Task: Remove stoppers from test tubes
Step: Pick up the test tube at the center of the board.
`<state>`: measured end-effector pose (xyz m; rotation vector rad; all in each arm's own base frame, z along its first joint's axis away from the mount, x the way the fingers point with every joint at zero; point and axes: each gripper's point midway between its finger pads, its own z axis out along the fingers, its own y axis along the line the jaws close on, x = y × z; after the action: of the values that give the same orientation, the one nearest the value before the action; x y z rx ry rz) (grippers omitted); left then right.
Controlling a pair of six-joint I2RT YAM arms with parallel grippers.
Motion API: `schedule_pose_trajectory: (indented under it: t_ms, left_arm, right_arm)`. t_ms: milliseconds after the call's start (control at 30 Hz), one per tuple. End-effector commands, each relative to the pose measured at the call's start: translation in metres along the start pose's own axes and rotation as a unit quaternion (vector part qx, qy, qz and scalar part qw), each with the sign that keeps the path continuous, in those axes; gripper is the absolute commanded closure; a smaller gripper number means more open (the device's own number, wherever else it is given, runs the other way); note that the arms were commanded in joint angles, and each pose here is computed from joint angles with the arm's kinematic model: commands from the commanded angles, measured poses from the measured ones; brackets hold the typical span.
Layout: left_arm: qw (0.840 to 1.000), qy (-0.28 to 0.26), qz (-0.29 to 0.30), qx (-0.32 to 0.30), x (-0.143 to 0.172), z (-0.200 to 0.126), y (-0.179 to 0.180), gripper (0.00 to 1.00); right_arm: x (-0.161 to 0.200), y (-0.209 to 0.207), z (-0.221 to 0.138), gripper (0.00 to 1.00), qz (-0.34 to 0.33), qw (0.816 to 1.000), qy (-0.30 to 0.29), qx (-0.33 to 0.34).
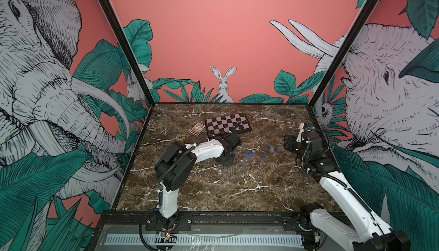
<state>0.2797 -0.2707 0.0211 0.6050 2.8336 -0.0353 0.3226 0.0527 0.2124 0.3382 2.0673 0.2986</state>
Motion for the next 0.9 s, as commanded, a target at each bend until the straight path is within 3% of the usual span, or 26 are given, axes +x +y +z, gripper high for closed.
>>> schedule_pose_trajectory:
  t_ms: [0, 267, 433, 667, 867]
  left_arm:
    - [1.000, 0.012, 0.000, 0.002, 0.003, 0.008, 0.000, 0.80]
    - [1.000, -0.028, 0.006, 0.002, -0.011, -0.013, 0.002, 0.84]
    - [0.994, -0.104, 0.018, 0.017, -0.035, -0.060, 0.001, 0.85]
    - [0.964, -0.246, 0.051, 0.090, -0.066, -0.148, -0.021, 0.85]
    - [0.943, -0.294, 0.072, 0.138, -0.073, -0.183, -0.040, 0.84]
  right_arm:
    - [0.004, 0.000, -0.003, 0.55, 0.005, 1.000, 0.001, -0.007]
    - [-0.004, 0.016, -0.013, 0.54, 0.003, 0.999, -0.002, -0.047]
    - [-0.007, 0.050, -0.020, 0.53, 0.009, 0.990, 0.014, -0.138]
    - [0.009, 0.103, -0.020, 0.49, 0.036, 0.962, 0.071, -0.263]
    - [0.023, 0.161, -0.029, 0.47, 0.004, 0.930, 0.104, -0.352]
